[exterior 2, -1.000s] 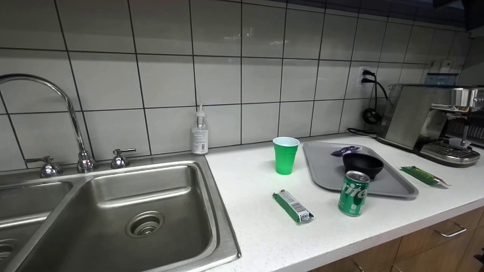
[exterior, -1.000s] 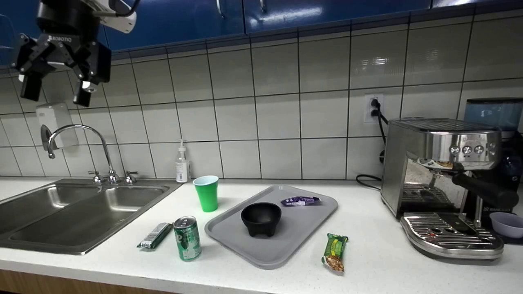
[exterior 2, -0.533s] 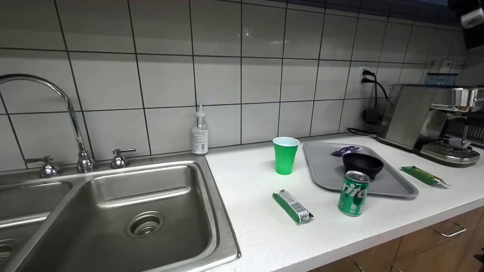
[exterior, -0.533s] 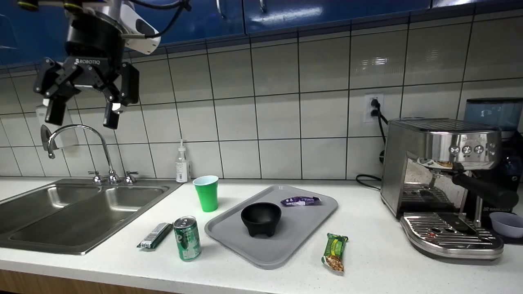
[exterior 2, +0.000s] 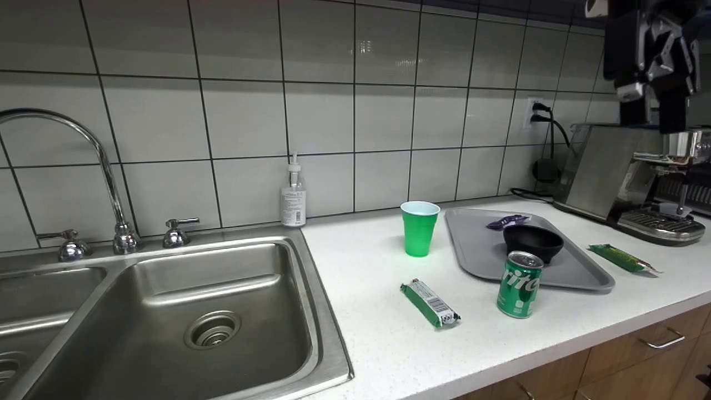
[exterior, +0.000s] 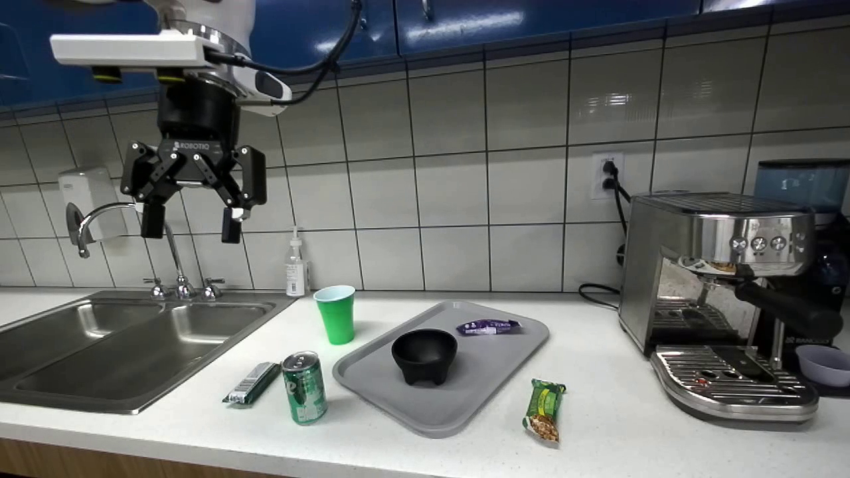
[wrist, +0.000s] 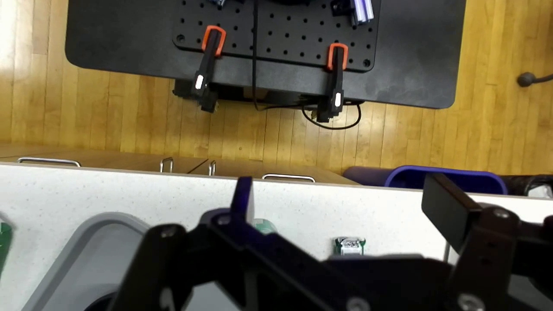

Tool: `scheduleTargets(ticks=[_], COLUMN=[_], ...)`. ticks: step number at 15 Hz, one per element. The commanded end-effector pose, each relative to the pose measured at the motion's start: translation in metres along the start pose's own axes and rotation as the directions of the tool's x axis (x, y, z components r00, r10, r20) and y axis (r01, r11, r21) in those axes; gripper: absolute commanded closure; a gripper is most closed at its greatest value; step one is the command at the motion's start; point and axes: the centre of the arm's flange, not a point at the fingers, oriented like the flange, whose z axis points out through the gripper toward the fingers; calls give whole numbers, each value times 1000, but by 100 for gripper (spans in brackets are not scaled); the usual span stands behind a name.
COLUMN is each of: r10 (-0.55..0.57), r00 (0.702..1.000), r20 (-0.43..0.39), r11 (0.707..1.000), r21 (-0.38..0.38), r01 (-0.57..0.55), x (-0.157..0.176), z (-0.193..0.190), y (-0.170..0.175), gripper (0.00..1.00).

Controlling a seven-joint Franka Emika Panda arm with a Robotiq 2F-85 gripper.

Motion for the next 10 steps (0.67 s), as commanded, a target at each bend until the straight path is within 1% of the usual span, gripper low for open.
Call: scheduleTargets(ticks=[1,6,10], r10=[33,81,136], r00=[999,992,981], r20=[-42,-100,-139], r11=[999,996,990], r21=[-13,-16,-13], r01=[-34,-83,-139], x=[23,54,77], z=[11,24,40], y=[25,62,101], gripper=[0,0,0])
